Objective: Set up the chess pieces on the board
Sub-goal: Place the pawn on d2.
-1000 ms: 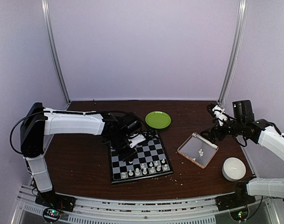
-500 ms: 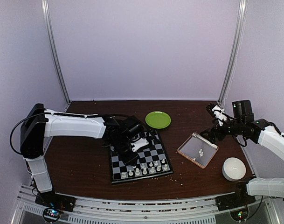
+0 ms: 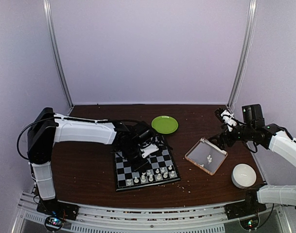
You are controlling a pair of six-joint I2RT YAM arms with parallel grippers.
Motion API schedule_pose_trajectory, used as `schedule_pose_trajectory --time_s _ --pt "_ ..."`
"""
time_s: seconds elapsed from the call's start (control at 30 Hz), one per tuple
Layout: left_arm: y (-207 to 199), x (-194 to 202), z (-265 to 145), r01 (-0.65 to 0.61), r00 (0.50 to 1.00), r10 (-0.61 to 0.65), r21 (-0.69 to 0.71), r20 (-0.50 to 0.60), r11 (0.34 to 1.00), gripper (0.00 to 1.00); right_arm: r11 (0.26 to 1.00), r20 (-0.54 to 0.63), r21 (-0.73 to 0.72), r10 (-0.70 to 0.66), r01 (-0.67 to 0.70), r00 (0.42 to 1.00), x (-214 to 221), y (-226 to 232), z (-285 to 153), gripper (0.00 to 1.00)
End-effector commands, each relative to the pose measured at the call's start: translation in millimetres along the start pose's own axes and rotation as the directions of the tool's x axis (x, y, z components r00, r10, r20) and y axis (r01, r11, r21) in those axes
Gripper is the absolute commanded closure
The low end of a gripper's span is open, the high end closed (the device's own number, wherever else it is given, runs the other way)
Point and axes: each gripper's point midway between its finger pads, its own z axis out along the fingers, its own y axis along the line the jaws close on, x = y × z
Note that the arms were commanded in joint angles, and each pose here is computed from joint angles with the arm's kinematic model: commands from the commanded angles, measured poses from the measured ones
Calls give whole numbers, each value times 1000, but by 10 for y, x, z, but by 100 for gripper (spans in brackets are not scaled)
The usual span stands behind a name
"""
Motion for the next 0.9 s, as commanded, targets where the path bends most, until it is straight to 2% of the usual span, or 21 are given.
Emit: schedule_pose_trajectory --time_s 0.0,0.87 --pt "-26 -120 36 1 1000 -2 8 27 1000 94 1000 30 3 -14 14 999 -131 -19 -67 1" --pt "-22 68 28 17 1000 -17 -1 -6 1000 97 1000 10 -14 -8 8 1000 -94 -8 -16 0"
